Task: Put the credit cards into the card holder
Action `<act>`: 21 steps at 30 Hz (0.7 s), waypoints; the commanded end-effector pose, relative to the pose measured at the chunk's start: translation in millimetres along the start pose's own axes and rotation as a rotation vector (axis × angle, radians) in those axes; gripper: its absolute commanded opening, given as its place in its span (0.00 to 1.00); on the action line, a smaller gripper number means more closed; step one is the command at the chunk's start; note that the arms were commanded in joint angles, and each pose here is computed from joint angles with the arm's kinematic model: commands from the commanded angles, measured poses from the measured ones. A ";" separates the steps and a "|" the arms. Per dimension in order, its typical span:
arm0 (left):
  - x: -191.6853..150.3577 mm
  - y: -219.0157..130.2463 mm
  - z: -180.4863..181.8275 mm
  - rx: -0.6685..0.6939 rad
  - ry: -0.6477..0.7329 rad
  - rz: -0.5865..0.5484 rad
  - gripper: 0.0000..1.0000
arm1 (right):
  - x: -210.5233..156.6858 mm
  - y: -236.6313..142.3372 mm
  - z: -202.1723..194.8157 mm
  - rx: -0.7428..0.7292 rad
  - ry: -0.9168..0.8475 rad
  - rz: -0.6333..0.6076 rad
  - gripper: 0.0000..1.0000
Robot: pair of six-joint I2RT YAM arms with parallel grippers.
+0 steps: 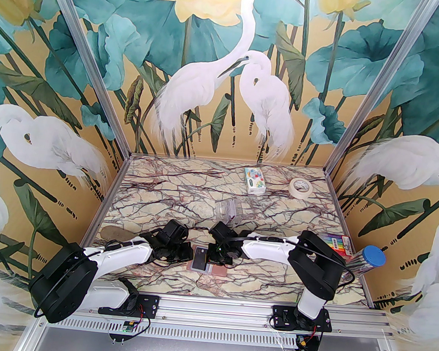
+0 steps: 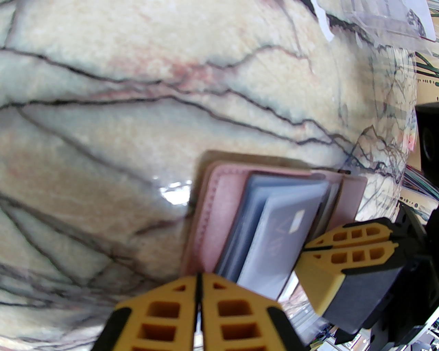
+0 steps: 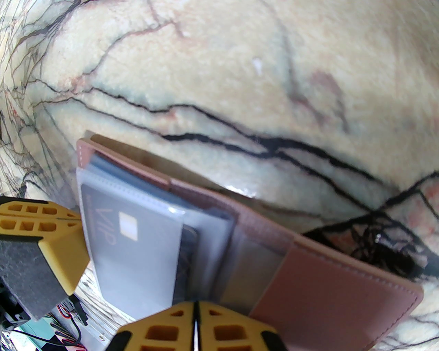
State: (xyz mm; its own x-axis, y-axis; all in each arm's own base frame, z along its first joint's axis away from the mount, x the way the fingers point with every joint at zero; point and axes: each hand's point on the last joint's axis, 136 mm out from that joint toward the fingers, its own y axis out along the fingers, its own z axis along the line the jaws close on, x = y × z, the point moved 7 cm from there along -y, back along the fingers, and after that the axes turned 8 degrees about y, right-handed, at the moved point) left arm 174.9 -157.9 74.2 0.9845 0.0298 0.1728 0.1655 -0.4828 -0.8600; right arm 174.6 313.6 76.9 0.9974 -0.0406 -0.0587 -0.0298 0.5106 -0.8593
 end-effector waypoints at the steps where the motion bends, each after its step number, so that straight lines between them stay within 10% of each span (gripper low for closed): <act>1: -13.1 6.2 10.1 0.054 0.003 0.040 0.10 | -2.7 12.9 -16.3 -0.051 0.035 0.023 0.09; 21: -3.2 -32.4 -13.1 -0.029 0.018 -0.065 0.38 | -4.7 19.9 -25.2 -0.074 0.050 0.035 0.09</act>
State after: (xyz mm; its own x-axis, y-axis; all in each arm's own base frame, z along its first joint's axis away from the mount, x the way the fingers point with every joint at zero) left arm 165.7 -151.3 99.4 0.9712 0.0443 0.2340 0.2251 -0.4918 -0.8411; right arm 175.2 313.5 74.2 0.9964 -0.0440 -0.0725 -0.0391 0.5197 -0.8534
